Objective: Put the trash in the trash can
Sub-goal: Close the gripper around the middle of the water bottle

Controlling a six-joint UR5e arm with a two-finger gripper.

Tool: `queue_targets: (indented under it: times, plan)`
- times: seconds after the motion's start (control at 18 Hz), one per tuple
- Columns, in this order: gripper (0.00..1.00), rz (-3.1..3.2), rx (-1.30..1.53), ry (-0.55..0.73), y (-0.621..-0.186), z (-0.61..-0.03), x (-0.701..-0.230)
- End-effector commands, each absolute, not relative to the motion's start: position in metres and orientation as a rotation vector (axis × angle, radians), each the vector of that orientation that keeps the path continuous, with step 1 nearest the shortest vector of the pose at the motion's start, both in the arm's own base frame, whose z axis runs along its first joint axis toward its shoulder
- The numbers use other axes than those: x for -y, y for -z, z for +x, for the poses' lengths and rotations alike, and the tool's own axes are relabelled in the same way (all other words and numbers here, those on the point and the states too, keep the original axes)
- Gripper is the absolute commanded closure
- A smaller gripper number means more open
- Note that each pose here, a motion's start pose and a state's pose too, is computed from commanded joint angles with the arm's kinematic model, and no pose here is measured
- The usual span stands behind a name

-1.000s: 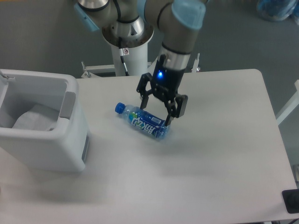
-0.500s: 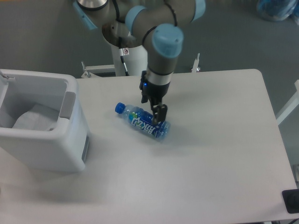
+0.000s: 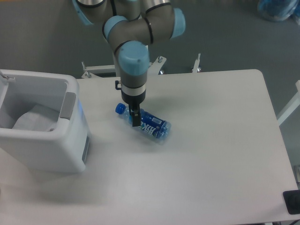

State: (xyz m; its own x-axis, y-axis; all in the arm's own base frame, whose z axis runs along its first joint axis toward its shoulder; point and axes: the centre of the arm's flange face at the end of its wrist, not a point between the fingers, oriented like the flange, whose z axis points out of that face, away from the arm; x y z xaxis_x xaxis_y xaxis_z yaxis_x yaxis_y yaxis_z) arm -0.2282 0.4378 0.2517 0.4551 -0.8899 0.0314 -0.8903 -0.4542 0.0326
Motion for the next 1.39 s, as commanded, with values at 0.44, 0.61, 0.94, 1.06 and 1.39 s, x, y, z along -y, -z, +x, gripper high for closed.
queue_targets:
  times: [0.44,0.61,0.94,1.06,1.39]
  plan:
    - [0.03,2.564,1.668,-0.106,-0.221,-0.229,-0.436]
    - [0.03,2.531,1.640,-0.131,-0.205,-0.233,-0.435]
    - [0.04,2.536,1.630,-0.137,-0.195,-0.238,-0.442]
    - [0.10,2.553,1.614,-0.105,-0.192,-0.240,-0.445]
    - [0.35,2.606,1.539,-0.081,-0.193,-0.244,-0.449]
